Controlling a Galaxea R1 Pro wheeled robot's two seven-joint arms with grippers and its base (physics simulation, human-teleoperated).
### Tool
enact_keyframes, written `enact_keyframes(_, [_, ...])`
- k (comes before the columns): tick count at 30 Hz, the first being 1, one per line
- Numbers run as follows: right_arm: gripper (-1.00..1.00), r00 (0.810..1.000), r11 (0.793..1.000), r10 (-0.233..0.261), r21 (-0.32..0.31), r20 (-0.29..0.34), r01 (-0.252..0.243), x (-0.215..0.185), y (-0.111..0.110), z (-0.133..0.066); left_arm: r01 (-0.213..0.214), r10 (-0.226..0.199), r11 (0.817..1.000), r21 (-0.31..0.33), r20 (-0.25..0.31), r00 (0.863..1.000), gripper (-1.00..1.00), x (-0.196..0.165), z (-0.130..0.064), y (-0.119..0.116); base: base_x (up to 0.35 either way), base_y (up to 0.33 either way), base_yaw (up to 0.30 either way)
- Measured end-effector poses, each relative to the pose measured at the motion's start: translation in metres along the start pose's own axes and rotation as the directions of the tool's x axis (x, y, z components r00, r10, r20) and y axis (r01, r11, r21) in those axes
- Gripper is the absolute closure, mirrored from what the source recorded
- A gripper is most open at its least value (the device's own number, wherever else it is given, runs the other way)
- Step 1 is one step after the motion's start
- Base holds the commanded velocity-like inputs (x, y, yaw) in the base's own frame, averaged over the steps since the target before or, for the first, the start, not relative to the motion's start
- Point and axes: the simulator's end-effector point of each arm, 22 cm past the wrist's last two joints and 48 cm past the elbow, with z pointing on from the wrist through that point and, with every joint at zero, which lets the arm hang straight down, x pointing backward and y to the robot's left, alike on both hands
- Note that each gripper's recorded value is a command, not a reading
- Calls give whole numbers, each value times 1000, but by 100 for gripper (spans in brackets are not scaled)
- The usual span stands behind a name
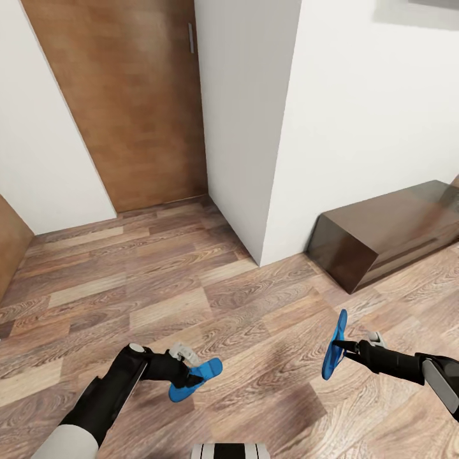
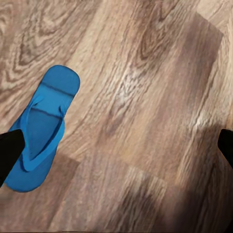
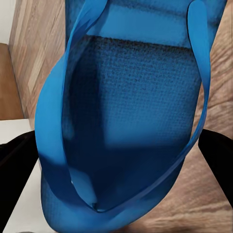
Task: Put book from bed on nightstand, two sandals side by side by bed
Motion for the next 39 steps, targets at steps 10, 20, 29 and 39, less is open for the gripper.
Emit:
enact_keyframes(10, [100, 1000, 1000, 0, 0, 0, 0, 0, 0, 0, 52, -39, 991, -121, 109, 993, -100, 4, -45, 76, 0, 0, -1])
enact_keyframes(20, [100, 1000, 1000, 4, 4, -6, -4, 2, -3, 2, 76, -70, 993, -90, 69, 995, -100, 23, -27, 67, 0, 0, 0])
enact_keyframes(29, [100, 999, 999, 28, 20, -29, -28, 12, -19, 11, 94, -91, 993, -72, 42, 995, -100, 37, -12, 66, 0, 0, 0])
enact_keyframes(39, [100, 997, 998, 55, 39, -54, -53, 23, -36, 20, 114, -113, 992, -57, 11, 994, -100, 55, 2, 66, 0, 0, 0])
